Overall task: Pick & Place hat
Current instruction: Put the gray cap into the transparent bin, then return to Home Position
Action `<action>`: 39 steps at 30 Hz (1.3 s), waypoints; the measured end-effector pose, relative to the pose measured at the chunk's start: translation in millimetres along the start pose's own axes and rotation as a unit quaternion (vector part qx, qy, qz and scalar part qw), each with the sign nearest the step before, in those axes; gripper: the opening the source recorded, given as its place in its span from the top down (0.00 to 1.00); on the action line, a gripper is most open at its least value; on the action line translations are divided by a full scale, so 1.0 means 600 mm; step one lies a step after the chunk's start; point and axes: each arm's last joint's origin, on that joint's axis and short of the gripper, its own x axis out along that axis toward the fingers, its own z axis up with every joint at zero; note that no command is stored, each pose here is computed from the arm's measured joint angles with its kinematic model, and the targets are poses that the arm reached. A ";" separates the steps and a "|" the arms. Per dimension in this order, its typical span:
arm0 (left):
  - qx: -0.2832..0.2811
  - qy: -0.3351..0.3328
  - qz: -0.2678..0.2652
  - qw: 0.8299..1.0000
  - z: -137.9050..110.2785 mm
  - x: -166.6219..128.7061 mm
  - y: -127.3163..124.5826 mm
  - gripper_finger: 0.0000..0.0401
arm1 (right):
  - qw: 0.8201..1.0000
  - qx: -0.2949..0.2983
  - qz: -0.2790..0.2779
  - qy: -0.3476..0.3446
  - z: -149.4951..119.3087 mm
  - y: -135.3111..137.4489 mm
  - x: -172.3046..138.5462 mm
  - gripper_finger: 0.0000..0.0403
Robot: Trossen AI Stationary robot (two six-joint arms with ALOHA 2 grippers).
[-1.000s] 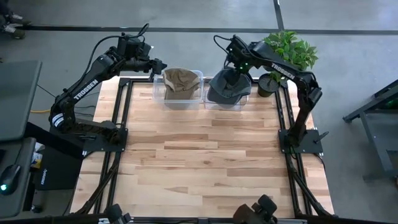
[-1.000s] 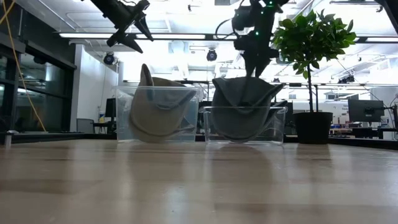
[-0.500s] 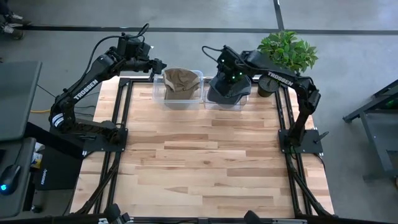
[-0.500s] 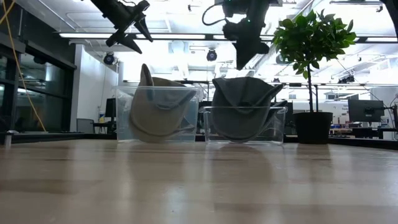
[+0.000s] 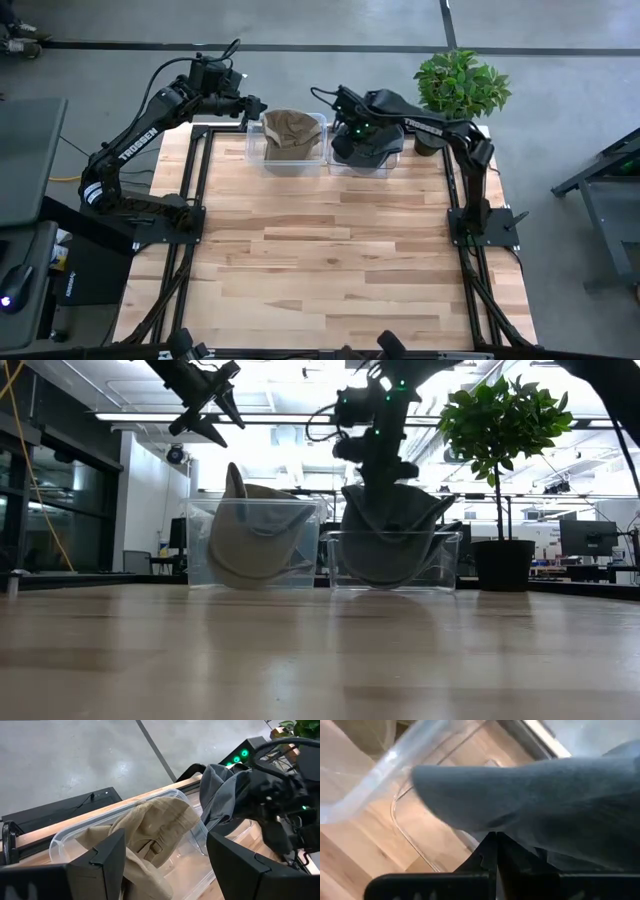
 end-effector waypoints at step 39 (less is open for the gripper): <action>-0.085 0.007 -0.105 0.991 -0.097 -0.104 -0.035 0.41 | 0.958 -0.165 0.102 -0.212 -0.111 0.070 -0.283 1.00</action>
